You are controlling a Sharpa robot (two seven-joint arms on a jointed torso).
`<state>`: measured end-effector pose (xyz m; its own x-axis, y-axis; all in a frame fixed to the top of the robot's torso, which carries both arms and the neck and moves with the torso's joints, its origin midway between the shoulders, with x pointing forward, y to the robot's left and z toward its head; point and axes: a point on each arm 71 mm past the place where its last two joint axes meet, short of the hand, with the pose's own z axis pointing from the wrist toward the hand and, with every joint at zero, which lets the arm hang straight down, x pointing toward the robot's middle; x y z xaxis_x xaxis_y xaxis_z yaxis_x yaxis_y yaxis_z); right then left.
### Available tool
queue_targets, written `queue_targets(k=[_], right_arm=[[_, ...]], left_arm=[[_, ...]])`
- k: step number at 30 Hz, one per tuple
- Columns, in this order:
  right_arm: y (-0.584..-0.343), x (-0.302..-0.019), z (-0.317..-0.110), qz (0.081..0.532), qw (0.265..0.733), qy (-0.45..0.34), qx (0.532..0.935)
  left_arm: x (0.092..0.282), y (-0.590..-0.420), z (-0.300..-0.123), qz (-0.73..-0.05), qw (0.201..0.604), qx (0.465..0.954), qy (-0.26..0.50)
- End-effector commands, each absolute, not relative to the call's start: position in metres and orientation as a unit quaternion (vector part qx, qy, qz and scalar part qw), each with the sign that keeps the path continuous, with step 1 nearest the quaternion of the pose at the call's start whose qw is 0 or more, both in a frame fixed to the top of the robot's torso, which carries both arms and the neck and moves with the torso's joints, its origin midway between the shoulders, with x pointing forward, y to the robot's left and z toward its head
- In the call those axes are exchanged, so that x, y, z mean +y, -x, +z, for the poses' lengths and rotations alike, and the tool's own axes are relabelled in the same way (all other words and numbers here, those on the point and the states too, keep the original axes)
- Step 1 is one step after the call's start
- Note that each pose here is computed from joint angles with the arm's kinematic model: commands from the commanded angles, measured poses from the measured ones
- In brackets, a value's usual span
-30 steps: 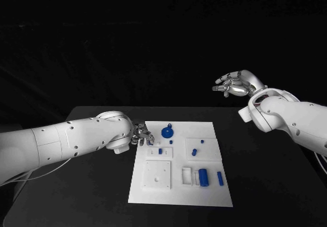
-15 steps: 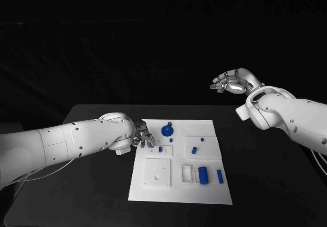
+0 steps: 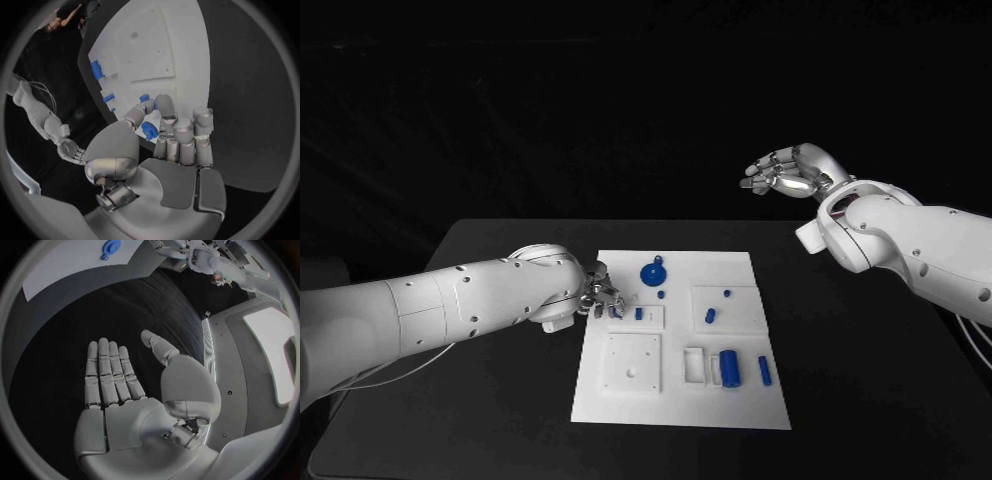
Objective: Assemble the parts on the task board
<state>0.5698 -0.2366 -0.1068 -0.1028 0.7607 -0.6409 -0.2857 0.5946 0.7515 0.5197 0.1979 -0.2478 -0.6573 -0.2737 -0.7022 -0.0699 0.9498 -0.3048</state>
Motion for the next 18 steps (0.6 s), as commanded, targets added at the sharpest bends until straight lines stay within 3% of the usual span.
queue_targets(k=[1,18], right_arm=[[-0.5691,-0.2339,-0.1064,0.417,0.635,-0.185,0.623],[-0.5685,-0.2321,-0.1066,0.419,0.632,-0.184,0.625]], left_arm=[[0.1955,-0.5195,-0.2488,-0.129,0.402,0.902,0.086],[0.1936,-0.5185,-0.2537,-0.133,0.399,0.904,0.083]])
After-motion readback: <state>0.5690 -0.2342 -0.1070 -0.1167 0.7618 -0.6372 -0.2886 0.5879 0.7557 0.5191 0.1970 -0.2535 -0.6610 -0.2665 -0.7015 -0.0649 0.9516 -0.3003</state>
